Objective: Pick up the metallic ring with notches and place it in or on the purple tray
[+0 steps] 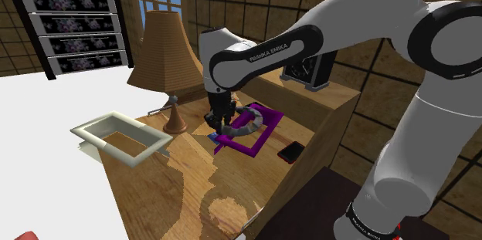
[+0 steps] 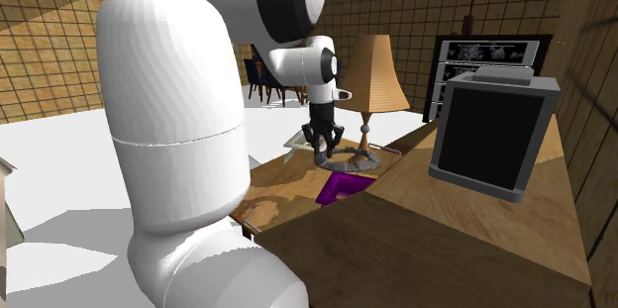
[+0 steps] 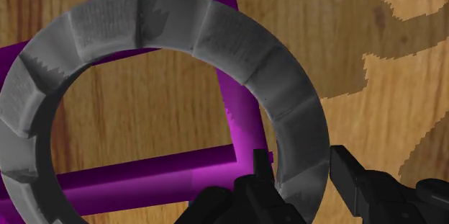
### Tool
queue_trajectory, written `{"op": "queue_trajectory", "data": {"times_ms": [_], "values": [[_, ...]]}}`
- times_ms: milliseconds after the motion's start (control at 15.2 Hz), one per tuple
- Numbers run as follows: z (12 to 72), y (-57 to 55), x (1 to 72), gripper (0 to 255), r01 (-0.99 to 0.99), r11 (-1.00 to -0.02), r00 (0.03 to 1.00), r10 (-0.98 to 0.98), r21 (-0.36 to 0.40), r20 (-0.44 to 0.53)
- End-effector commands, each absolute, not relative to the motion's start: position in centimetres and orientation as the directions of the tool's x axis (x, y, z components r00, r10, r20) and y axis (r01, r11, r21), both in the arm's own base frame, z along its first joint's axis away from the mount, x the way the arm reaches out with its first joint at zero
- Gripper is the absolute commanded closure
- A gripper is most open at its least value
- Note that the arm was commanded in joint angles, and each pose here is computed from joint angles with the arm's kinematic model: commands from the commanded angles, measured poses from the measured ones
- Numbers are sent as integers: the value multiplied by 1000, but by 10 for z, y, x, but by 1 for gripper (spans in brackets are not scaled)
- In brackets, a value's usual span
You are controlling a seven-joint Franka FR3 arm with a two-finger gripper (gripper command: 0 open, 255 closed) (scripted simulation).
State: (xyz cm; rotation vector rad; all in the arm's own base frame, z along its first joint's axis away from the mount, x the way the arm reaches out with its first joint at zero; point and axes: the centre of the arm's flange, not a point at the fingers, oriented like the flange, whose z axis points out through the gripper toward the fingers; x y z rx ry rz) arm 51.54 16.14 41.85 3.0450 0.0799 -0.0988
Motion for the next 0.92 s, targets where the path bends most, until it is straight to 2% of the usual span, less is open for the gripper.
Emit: {"op": "queue_trajectory", "data": {"times_ms": [0, 462, 858], "values": [[418, 134, 518, 255, 57, -994, 996, 51, 92, -67], [419, 41, 524, 255, 57, -994, 996, 51, 92, -67], [392, 34, 524, 255, 57, -994, 996, 51, 92, -67]]}}
